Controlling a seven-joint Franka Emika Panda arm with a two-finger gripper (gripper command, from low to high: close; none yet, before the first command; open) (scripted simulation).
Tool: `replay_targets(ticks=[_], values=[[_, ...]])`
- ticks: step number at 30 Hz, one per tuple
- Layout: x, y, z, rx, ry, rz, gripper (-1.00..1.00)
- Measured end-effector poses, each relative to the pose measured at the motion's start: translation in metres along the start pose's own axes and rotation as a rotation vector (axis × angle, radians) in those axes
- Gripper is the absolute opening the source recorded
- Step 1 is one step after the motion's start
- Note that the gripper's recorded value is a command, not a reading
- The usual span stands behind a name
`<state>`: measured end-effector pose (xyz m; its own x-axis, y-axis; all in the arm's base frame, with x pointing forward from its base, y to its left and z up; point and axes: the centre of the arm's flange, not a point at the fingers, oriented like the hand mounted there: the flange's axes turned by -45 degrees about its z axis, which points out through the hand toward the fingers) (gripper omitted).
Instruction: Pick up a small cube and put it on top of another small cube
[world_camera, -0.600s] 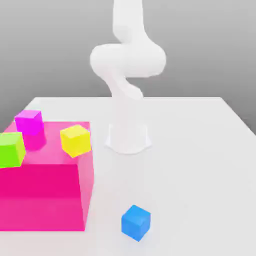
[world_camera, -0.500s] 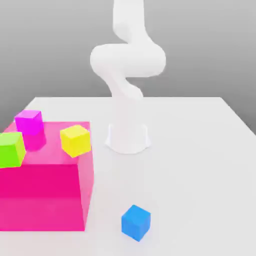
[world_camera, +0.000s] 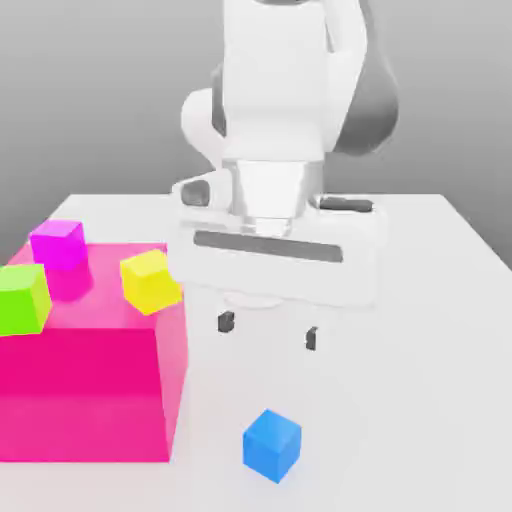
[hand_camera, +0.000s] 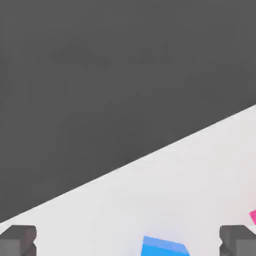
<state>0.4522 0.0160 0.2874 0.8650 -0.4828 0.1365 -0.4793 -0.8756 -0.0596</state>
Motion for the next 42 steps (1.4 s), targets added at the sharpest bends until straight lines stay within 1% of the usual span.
replay_targets(ticks=[4,6,10,11,18,23,25,29,34,38,42], values=[[-0.035,0.014,0.070,-0.054,-0.109,0.090,0.00],[-0.043,0.017,0.096,-0.063,-0.128,0.106,0.00],[-0.051,0.020,0.140,-0.067,-0.133,0.111,0.00],[-0.052,0.021,0.146,-0.067,-0.134,0.111,-1.00],[-0.052,0.021,0.145,-0.066,-0.132,0.111,-1.00],[-0.045,0.018,0.098,-0.066,-0.132,0.111,-1.00],[-0.044,0.007,0.085,-0.058,-0.131,0.047,-1.00],[-0.005,0.016,0.040,-0.068,-0.106,-0.065,-1.00],[0.045,0.059,-0.036,-0.118,-0.077,-0.124,-1.00],[0.061,0.133,-0.095,-0.157,-0.074,0.049,-1.00],[0.053,0.215,-0.154,-0.171,-0.079,0.273,-1.00]])
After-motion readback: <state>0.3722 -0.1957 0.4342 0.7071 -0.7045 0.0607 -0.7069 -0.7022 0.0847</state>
